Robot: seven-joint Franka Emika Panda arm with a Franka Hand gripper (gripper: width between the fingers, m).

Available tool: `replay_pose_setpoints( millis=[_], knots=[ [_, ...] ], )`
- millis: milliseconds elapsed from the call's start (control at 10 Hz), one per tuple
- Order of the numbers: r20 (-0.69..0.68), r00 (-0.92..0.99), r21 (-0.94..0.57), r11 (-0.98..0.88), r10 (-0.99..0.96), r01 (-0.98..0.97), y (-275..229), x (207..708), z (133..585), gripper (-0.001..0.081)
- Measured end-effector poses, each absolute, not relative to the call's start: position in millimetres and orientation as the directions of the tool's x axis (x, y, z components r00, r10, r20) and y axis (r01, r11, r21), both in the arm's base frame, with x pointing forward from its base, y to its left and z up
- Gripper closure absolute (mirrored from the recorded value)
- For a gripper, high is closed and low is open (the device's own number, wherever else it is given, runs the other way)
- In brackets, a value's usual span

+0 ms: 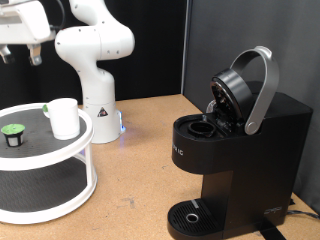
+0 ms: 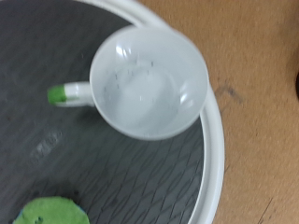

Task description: Make a cup of coffee with the keurig machine

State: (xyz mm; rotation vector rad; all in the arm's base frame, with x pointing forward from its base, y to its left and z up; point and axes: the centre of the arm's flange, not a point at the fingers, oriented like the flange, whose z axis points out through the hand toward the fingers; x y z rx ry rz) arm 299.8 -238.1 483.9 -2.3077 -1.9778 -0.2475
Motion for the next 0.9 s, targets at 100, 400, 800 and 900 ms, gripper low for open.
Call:
replay_pose_setpoints(
  millis=[100,400,800,900],
  knots=[
    [0.166,0.16,0.04,-0.169,0.973,0.985,-239,303,479,0.0003],
    [0.143,0.122,0.012,-0.125,0.982,0.992,-240,299,476,0.0003],
    [0.009,0.097,0.038,-0.097,0.995,0.995,-252,292,448,0.0003],
    [0.0,0.097,0.067,-0.097,0.995,0.993,-254,292,439,0.0003]
  ],
)
